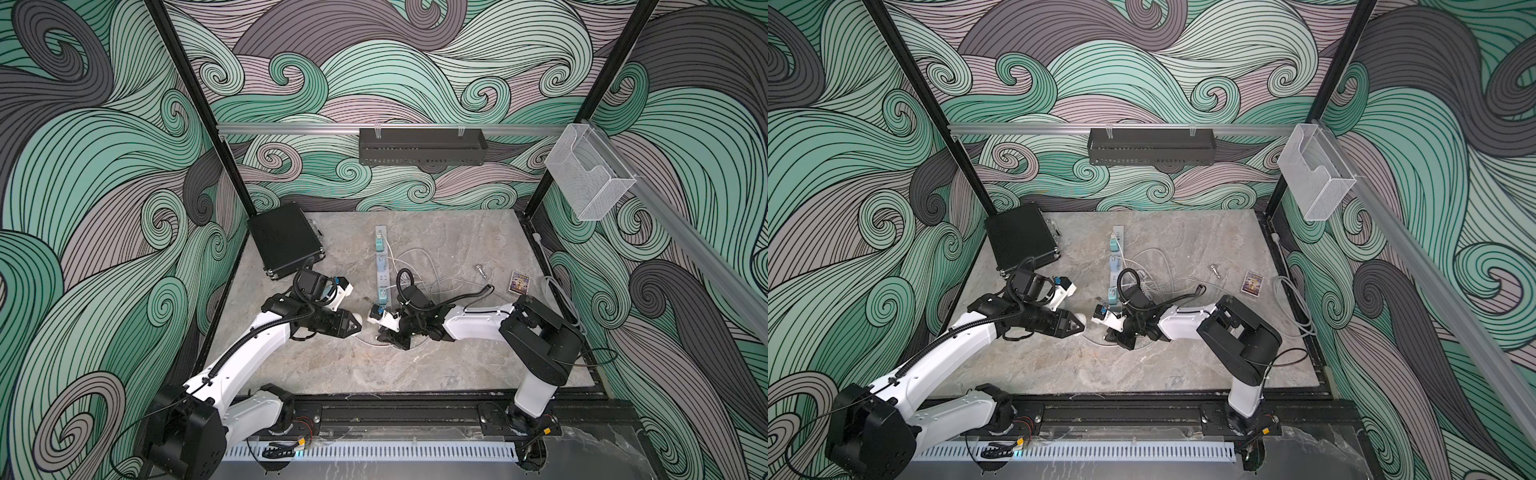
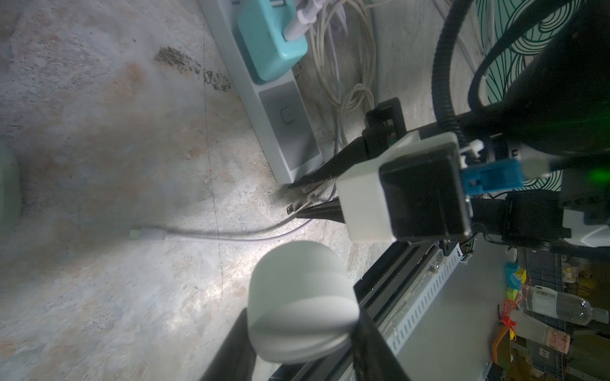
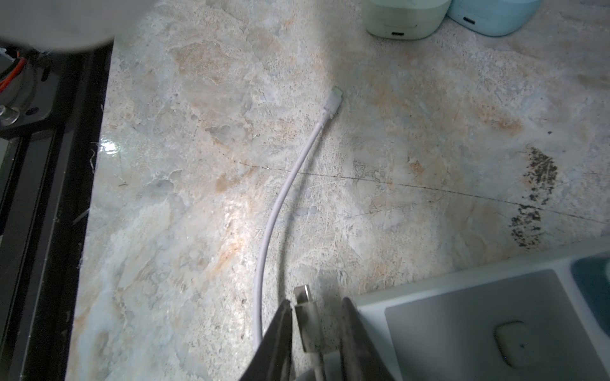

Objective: Charge the bluetooth headset
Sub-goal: Pick up the charging cable from the center of the board.

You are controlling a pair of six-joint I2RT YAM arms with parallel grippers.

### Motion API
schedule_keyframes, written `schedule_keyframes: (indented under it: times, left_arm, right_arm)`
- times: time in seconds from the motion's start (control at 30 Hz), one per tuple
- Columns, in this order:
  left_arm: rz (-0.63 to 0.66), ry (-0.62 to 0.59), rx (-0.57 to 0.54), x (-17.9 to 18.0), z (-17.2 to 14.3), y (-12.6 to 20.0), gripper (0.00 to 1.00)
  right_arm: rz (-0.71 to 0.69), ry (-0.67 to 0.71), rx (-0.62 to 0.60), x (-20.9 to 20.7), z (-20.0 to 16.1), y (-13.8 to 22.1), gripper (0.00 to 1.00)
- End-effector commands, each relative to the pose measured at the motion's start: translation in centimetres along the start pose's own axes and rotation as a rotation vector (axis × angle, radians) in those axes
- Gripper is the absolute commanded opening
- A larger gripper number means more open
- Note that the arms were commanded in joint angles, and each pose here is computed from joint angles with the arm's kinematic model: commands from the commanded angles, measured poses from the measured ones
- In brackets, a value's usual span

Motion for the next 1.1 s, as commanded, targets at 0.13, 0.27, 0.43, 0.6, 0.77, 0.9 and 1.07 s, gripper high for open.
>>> schedule_keyframes:
  times: [0.13,0.27,0.43,0.6,0.77,0.9,1.07]
  left_arm:
    - [0.005,-0.01,-0.03,-0.44,0.31,0.71,0.23]
    - [0.012,-0.011,-0.032,-0.37,0.32,0.72,0.23]
    - [0.019,-0.011,-0.035,-0.31,0.29,0.78,0.23]
    - [0.023,-0.01,-0.035,-0.25,0.29,0.74,0.23]
    - [0.025,-0.012,-0.038,-0.23,0.27,0.79,0.23]
    - [0.026,-0.013,-0.044,-0.27,0.33,0.86,0.23]
    - [0.028,-0.017,-0.053,-0.3,0.29,1.02,0.23]
  right_arm:
    - [-0.012,-0.009,0.064,0.62,-1.81,0.2,0.21]
    - [-0.015,-0.002,0.058,0.7,-1.82,0.48,0.19]
    - [-0.017,0.0,0.052,0.96,-1.98,0.67,0.14]
    - [-0.02,-0.023,0.049,1.02,-2.05,0.78,0.1]
    - [-0.01,-0.013,0.047,1.29,-2.05,0.78,0.15]
    - [-0.027,0.039,0.082,1.48,-2.03,0.87,0.18]
    - [-0.055,0.101,0.137,1.51,-2.08,0.92,0.18]
Point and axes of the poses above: each gripper's point midway between its finger pads, its own y axis back along the fingers, its own x axis along the line the jaws close on, z = x × y, the point moved 7 cm from there along y, back along the fingers, and after that the axes turned 12 degrees about y, right-handed, at the moved point
